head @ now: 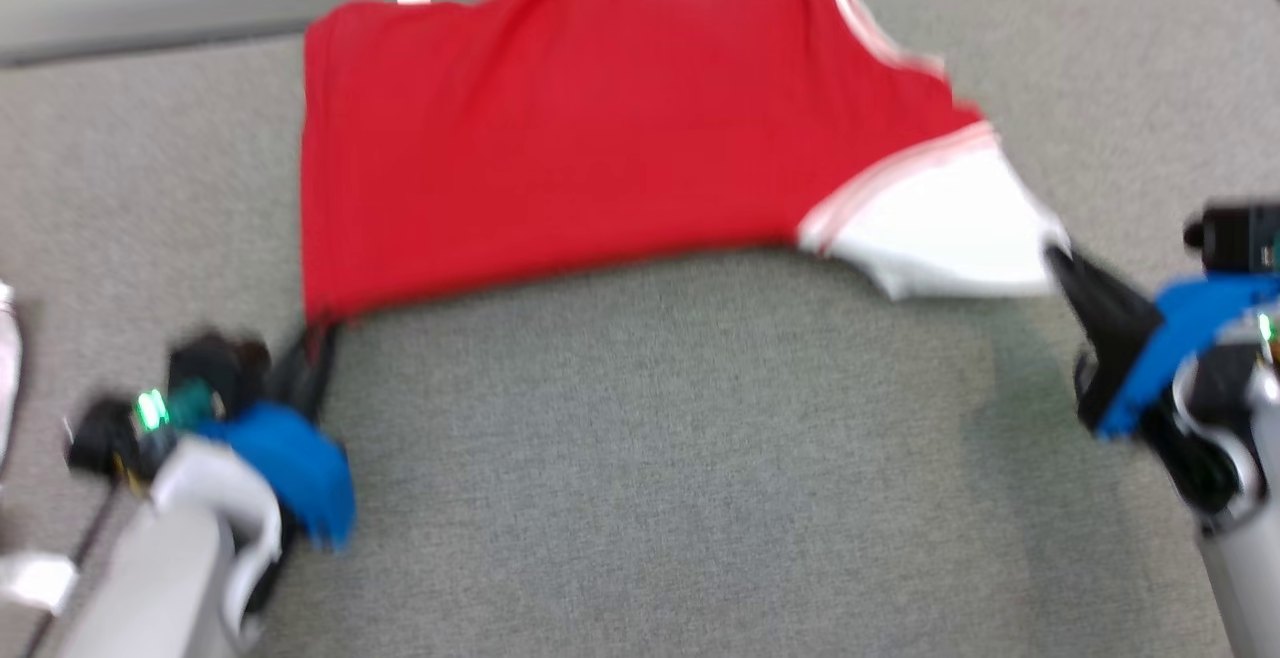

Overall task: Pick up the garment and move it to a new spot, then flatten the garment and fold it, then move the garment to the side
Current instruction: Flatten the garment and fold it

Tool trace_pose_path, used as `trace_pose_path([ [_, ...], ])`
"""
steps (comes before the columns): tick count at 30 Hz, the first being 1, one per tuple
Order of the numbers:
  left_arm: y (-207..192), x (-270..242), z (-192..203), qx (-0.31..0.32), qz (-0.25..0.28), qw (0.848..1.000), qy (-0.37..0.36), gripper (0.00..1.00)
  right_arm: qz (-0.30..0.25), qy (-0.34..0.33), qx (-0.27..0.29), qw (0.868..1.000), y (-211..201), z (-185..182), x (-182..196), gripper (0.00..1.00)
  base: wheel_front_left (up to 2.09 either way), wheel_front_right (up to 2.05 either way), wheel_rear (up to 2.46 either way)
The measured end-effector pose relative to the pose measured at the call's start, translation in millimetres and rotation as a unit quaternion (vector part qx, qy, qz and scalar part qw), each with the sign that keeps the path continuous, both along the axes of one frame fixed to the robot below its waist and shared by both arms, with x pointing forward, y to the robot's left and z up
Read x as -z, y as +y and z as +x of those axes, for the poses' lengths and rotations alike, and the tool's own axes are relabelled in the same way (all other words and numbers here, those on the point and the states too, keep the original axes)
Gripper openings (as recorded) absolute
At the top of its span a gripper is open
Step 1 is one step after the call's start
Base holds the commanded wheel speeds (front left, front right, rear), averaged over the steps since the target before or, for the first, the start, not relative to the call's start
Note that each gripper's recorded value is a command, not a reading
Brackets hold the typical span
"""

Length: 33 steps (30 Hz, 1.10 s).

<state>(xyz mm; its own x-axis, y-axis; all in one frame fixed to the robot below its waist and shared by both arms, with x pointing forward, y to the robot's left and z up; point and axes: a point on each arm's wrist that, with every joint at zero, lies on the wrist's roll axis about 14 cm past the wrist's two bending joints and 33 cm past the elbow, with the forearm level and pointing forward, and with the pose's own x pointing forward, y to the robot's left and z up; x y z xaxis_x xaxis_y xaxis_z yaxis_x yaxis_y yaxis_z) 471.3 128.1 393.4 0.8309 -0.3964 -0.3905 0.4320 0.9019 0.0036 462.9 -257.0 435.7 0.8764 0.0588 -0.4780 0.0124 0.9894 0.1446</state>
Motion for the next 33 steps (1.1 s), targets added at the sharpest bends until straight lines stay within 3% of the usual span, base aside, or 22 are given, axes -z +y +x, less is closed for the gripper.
trace_pose_path([
  [3,0.8,11.9,-45.5,-0.001,-0.005,0.998,0.060,0.00,0.007,0.035,0.009,0.999,-7.5,-40.2,-3.0,0.00,0.00,0.00,0.00],
  [11,-7.5,-1.1,-130.4,-0.001,-0.021,0.990,0.138,0.00,0.010,0.119,0.063,0.991,-17.3,-148.8,-15.6,0.00,0.00,0.00,0.00],
  [15,-6.6,-2.3,-171.8,-0.016,-0.026,0.980,0.195,0.00,-0.002,0.142,0.089,0.986,-17.6,-178.6,-24.7,0.00,0.00,0.00,0.00],
  [23,-13.8,-32.6,-187.5,-0.024,-0.048,0.977,0.208,0.00,-0.015,0.118,0.086,0.989,-9.2,-170.6,-35.9,0.00,0.00,0.00,0.00],
  [33,-38.4,-42.8,-143.3,0.018,-0.066,0.980,0.189,0.00,-0.045,0.038,0.024,0.998,6.5,-92.6,-60.5,0.00,0.00,0.00,0.00],
])
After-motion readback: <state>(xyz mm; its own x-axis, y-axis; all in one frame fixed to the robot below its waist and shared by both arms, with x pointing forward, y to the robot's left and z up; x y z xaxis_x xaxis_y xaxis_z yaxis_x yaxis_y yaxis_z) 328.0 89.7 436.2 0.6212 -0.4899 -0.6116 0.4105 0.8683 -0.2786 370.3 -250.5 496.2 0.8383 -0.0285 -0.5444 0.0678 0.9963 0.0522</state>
